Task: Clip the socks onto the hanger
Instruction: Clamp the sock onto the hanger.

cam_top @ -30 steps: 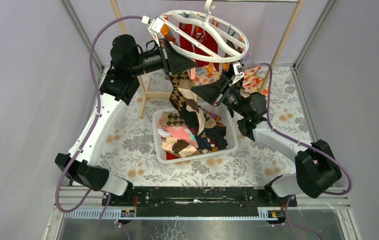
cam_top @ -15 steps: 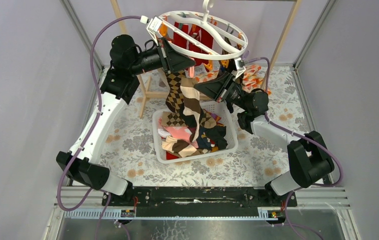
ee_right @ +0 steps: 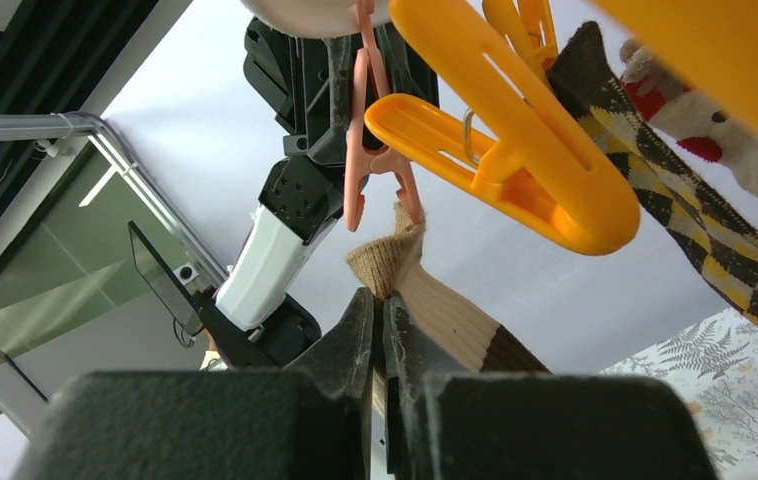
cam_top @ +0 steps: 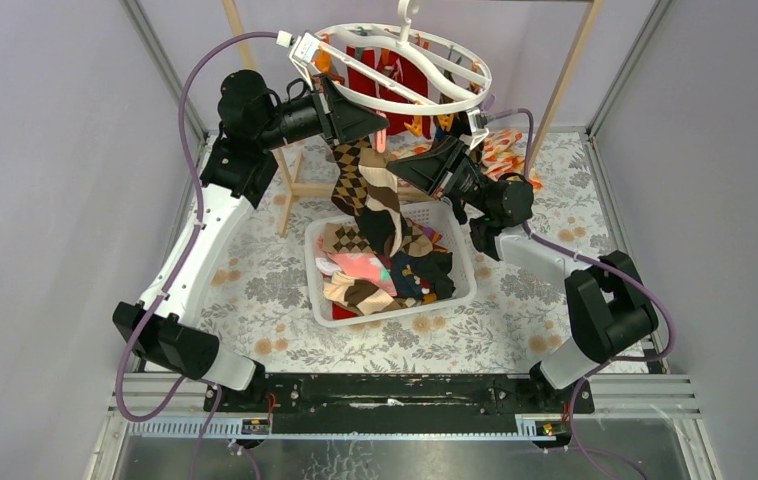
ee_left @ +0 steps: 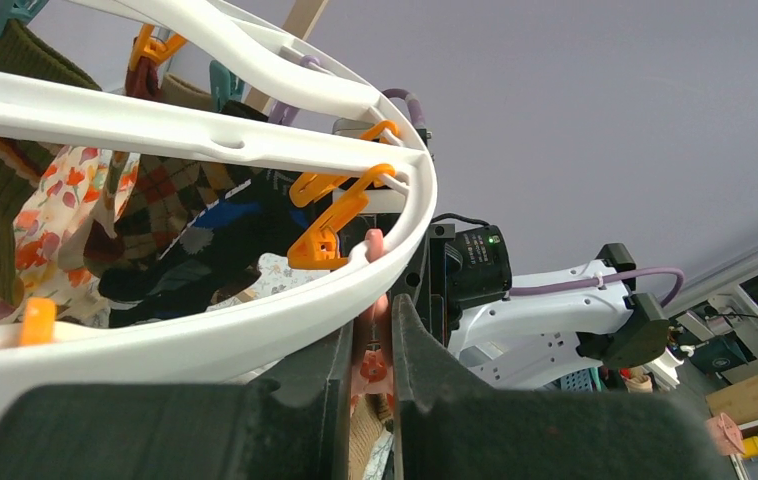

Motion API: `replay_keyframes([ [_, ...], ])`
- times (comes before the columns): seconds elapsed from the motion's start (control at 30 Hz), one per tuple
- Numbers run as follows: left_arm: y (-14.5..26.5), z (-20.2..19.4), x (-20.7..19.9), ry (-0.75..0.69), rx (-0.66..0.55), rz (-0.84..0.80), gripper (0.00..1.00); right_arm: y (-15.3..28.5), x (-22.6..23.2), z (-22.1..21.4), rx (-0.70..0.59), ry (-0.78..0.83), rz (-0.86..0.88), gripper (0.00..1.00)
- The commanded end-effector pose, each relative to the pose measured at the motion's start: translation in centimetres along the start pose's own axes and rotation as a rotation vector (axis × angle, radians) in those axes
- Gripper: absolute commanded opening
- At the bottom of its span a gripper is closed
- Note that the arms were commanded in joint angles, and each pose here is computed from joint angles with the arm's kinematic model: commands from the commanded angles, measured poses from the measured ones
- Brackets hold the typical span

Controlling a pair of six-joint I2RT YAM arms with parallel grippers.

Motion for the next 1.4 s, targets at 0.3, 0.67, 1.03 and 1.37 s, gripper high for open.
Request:
replay_keyframes([
  [0.3, 0.8, -1.5, -2.9, -0.008, 0.089, -0.136, 0.0, -0.8, 4.5, 1.6, -0.014, 0.111, 0.165, 0.0],
  [0.67, 1.0, -1.3, -3.1, -0.014, 0.083, -0.14, 0.0, -0.6, 4.9, 1.1, 0.027, 0.113, 0.176, 0.0],
  [1.03, 1.2, -1.7, -3.1, -0.013, 0.093, -0.143, 0.0, -1.0, 5.1, 2.4, -0.021, 0.148, 0.187, 0.0],
  [1.37, 1.3, -1.8, -3.4, -0.012, 0.101, -0.157, 0.0, -0.7, 4.3, 3.3, -0.104, 0.18, 0.151, 0.0],
])
Point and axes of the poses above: each gripper's point midway between its finger pads, its own y axis back along the fingers, its own x axis along the line the jaws close on, z = x × y, the point moved 2 cm from there along y, back along the fingers, and after that the axes turned 4 degrees about -y, right-handed, at the moved point
